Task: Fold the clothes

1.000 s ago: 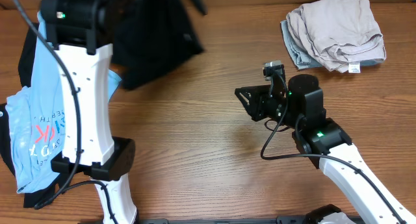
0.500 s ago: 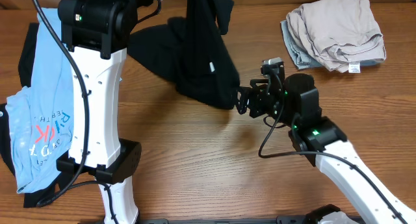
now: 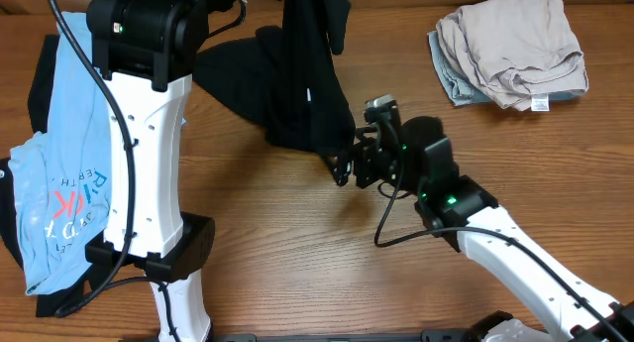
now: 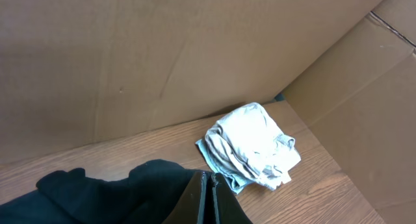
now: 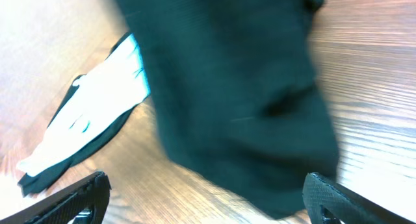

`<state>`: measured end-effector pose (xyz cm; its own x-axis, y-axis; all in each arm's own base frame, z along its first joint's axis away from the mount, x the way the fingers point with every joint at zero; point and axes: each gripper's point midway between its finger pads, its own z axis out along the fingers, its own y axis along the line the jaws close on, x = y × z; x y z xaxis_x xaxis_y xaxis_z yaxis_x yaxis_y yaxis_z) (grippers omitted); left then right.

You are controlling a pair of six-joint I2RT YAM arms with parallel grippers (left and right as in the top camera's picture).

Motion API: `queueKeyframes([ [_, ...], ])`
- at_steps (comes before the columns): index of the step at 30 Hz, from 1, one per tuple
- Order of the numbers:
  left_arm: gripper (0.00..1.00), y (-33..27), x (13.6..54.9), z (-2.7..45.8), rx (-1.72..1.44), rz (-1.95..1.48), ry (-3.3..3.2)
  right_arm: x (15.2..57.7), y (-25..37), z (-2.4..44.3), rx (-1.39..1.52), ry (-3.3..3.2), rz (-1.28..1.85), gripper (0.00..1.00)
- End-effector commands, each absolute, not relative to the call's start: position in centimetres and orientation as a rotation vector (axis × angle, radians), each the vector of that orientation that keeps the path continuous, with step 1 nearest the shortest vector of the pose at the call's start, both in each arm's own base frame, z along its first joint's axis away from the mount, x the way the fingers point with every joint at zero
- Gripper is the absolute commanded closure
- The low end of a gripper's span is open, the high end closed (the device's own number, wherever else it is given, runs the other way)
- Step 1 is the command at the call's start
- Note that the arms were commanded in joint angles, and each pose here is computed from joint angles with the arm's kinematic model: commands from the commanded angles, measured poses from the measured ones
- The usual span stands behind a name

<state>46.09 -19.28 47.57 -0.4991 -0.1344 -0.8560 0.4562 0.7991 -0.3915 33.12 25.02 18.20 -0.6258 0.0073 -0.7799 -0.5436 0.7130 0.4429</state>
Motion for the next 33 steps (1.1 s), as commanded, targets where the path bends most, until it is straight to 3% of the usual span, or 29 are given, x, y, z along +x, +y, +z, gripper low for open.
queueKeyframes([
  [1, 0.96, -18.8, 44.1, 50.6, 0.24, -0.728, 1.898, 33.1, 26.2, 20.2, -0.405, 2.047, 0.806, 0.0],
  [7, 0.96, -18.9, 44.1, 50.6, 0.233, -0.741, 1.901, 34.5, 25.4, 18.5, -0.245, 2.055, 0.517, 0.0],
  [15, 0.96, -19.2, 43.8, 50.5, 0.226, -0.781, 1.915, 36.8, 26.1, 14.6, -0.137, 2.073, 0.44, 0.01],
  [19, 0.96, -19.2, 43.6, 50.0, 0.223, -0.779, 1.937, 37.7, 24.6, 15.0, -0.057, 2.039, 0.359, 0.18],
  [22, 0.96, -19.1, 43.5, 49.6, 0.22, -0.778, 1.953, 38.1, 23.5, 15.1, -0.011, 2.023, 0.295, 0.57],
  [24, 0.96, -19.0, 43.4, 49.3, 0.225, -0.769, 1.964, 38.2, 23.2, 15.1, -0.003, 2.022, 0.278, 0.74],
  [28, 0.96, -18.0, 43.8, 49.0, 0.218, -0.719, 1.974, 37.7, 22.8, 16.1, -0.014, 2.02, 0.268, 0.9],
  [33, 0.96, -13.6, 44.7, 50.0, 0.106, -0.605, 1.944, 36.5, 21.2, 21.3, -0.036, 1.929, 0.263, 0.96],
])
